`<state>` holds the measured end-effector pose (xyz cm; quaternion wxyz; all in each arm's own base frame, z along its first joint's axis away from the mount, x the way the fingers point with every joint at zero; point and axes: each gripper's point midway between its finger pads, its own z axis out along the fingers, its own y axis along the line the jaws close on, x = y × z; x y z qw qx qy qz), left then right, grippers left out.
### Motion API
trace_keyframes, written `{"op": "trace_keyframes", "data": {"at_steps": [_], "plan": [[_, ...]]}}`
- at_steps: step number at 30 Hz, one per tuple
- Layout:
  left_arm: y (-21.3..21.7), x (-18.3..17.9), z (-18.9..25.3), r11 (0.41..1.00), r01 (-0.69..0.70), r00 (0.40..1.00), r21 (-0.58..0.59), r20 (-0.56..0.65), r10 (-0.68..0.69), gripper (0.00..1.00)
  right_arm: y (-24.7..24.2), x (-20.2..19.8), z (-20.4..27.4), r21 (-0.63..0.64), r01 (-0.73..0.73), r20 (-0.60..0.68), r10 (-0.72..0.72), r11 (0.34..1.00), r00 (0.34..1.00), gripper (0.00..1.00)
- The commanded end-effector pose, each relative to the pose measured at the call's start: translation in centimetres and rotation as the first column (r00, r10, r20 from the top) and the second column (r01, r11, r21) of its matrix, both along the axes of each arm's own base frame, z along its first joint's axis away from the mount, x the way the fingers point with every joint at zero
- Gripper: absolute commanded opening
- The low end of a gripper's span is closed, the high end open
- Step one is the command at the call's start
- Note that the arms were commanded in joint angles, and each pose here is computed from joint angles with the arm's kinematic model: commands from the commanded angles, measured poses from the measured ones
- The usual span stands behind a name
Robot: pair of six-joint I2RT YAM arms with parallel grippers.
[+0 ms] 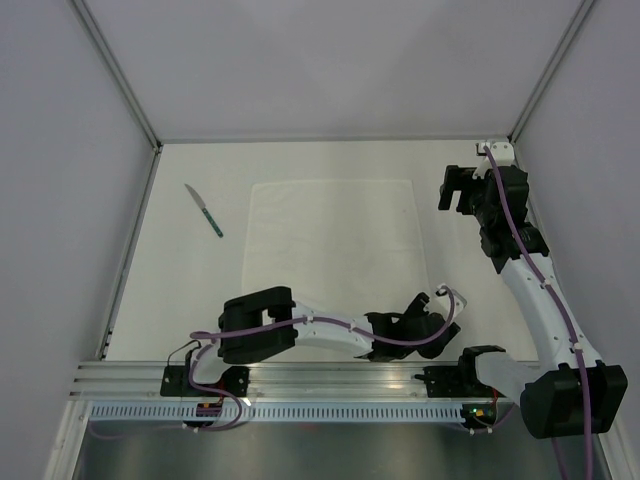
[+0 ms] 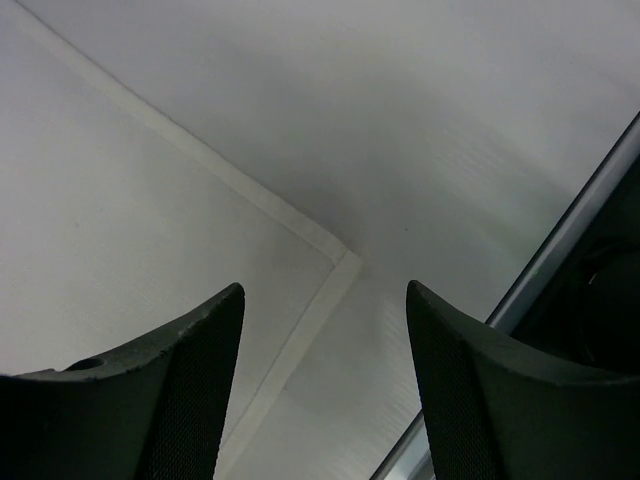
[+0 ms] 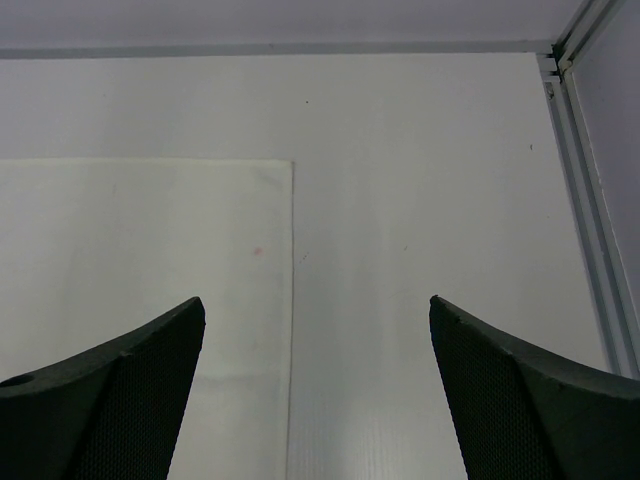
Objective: Fold the napkin, place the utensils inside, and roll it up
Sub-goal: Fold the napkin
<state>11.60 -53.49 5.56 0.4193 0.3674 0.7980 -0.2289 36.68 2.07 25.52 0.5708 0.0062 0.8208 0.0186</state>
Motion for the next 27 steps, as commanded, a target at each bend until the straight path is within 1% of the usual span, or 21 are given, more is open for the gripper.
{"op": "trace_keyframes", "data": {"at_steps": [1,11,13,16,17,19,22,23,27], "plan": [[-2.1,-0.2,0.5,0.998,0.042,0.998,-0.041,0.051,-0.04,0.7,-0.5,0.2,1.3,-0.012,0.028,0.023,-0.028,1.0,0.999,0.98],[-2.5,0.0,-2.0,0.999,0.045,0.996,-0.004,0.076,-0.044,0.68,-0.5,0.3,1.0,-0.011,0.03,0.019,-0.03,0.999,0.999,0.98],[-2.4,-0.1,-2.7,0.999,0.045,0.996,0.006,0.076,-0.045,0.66,-0.5,0.4,1.0,-0.012,0.028,0.017,-0.028,1.0,0.999,0.98],[-2.2,0.0,-3.4,0.999,0.035,0.996,0.02,0.079,-0.037,0.6,-0.5,0.4,0.9,-0.013,0.031,0.014,-0.031,0.999,0.999,0.98],[-2.1,0.1,-3.6,0.999,0.032,0.996,0.024,0.079,-0.034,0.57,-0.5,0.4,0.9,-0.012,0.032,0.014,-0.032,0.999,0.999,0.98],[-1.8,0.4,-4.0,0.999,0.016,0.996,0.032,0.085,-0.019,0.52,-0.5,0.4,0.9,-0.011,0.029,0.014,-0.029,1.0,0.999,0.98],[-1.4,0.6,-4.1,0.999,0.004,0.996,0.039,0.094,-0.007,0.37,-0.4,0.4,0.9,-0.01,0.026,0.014,-0.026,1.0,1.0,0.98],[-1.4,0.6,-4.1,0.999,0.005,0.995,0.042,0.098,-0.009,0.3,-0.4,0.4,0.9,-0.008,0.025,0.013,-0.025,1.0,1.0,0.98],[-1.4,0.9,-3.1,1.0,0.005,0.994,0.027,0.112,-0.008,0.1,-0.4,0.4,0.9,-0.011,0.024,0.013,-0.024,1.0,1.0,0.98]]}}
